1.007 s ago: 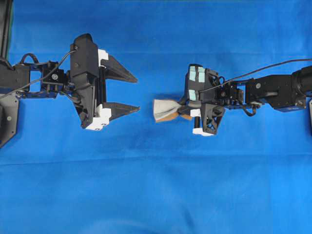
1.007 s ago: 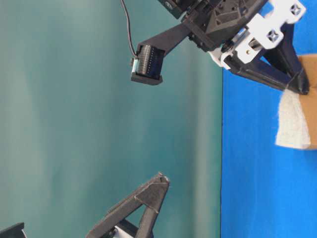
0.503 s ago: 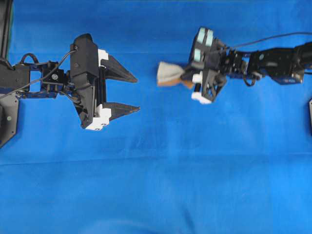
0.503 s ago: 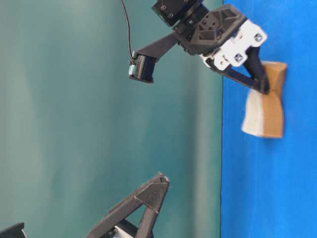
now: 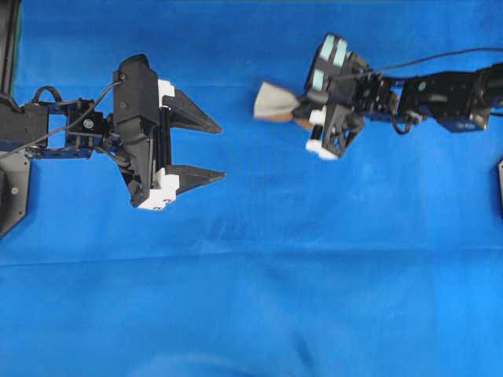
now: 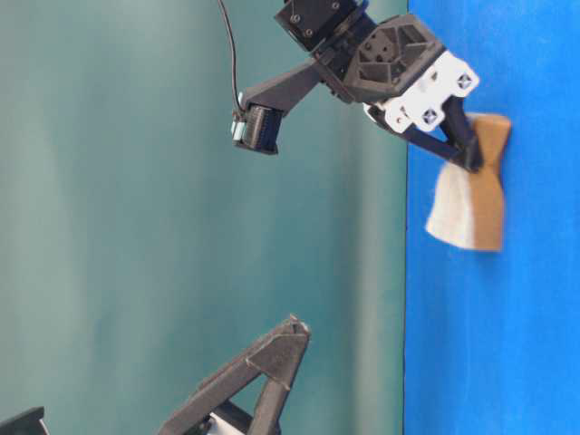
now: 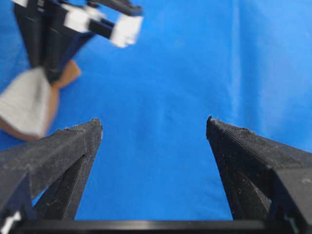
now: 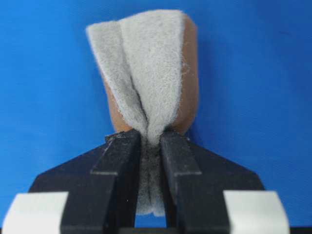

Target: Hand over the sponge with the left arm and wipe it with the right arm.

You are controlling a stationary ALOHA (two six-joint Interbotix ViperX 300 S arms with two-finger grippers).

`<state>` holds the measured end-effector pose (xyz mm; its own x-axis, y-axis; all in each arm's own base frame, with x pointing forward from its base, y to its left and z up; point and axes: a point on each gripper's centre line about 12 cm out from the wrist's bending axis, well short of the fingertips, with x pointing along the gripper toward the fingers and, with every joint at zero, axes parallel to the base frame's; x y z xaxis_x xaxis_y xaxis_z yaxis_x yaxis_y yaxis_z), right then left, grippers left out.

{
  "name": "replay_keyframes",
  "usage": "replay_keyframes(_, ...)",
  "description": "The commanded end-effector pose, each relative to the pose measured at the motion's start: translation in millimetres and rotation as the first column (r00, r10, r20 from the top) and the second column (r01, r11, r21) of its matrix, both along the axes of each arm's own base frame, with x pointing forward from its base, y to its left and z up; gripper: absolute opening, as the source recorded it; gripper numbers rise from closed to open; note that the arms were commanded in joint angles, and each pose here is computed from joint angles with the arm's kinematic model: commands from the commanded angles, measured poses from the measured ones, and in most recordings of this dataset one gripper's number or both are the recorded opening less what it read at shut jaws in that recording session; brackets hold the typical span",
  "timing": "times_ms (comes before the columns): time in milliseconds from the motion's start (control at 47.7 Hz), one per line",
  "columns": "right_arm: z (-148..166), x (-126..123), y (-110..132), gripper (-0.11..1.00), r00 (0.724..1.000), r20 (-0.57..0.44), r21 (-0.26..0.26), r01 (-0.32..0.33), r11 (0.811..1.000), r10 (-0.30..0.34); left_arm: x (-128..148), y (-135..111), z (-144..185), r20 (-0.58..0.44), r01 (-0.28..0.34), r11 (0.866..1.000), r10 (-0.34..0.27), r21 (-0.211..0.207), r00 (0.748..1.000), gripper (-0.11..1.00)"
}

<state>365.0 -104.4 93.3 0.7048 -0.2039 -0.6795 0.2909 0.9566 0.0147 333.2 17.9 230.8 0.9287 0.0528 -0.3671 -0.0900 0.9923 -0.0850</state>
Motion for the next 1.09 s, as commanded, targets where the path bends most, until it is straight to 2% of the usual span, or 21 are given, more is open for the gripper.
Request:
replay_keyframes(0,6.6,10.5,30.5,0.18,0.998,0.027,0.012,-0.062,0.998,0.062,1.4,-0.4,10.3,0.037,0.003,1.0,-0.003,0.005,0.999,0.86)
replay_keyframes(126,6.4,16.0,69.5,0.17,0.992,0.034,0.048,-0.122,0.991,0.121,1.5,-0.4,9.8,0.035,0.003,1.0,-0.003,0.005,0.999,0.86)
replay_keyframes(356,5.6,16.5,118.5,0.17,0.984,0.041,0.11,-0.177,0.978,0.173,2.0,-0.4,9.9,0.035,0.002,1.0,-0.002,0.003,0.999,0.86)
replay_keyframes(545,4.7,15.5,130.4,0.18,0.981,0.038,0.121,-0.194,0.973,0.191,2.0,-0.4,9.9,0.035,0.002,1.0,-0.002,0.003,0.999,0.86)
replay_keyframes(734,3.5,14.4,97.9,0.18,0.991,0.028,0.097,-0.136,0.986,0.134,2.5,-0.4,9.9,0.035,0.001,1.0,-0.001,0.002,0.999,0.86)
replay_keyframes(902,4.7,3.7,42.4,0.17,0.999,0.015,0.04,-0.047,0.998,0.047,2.5,-0.4,9.9,0.035,0.002,1.0,-0.002,0.002,0.999,0.86)
replay_keyframes(1069,7.8,-8.4,-13.2,0.17,0.999,0.011,-0.011,0.053,0.999,-0.053,2.9,-0.4,10.0,0.035,0.002,1.0,-0.002,0.002,0.999,0.86)
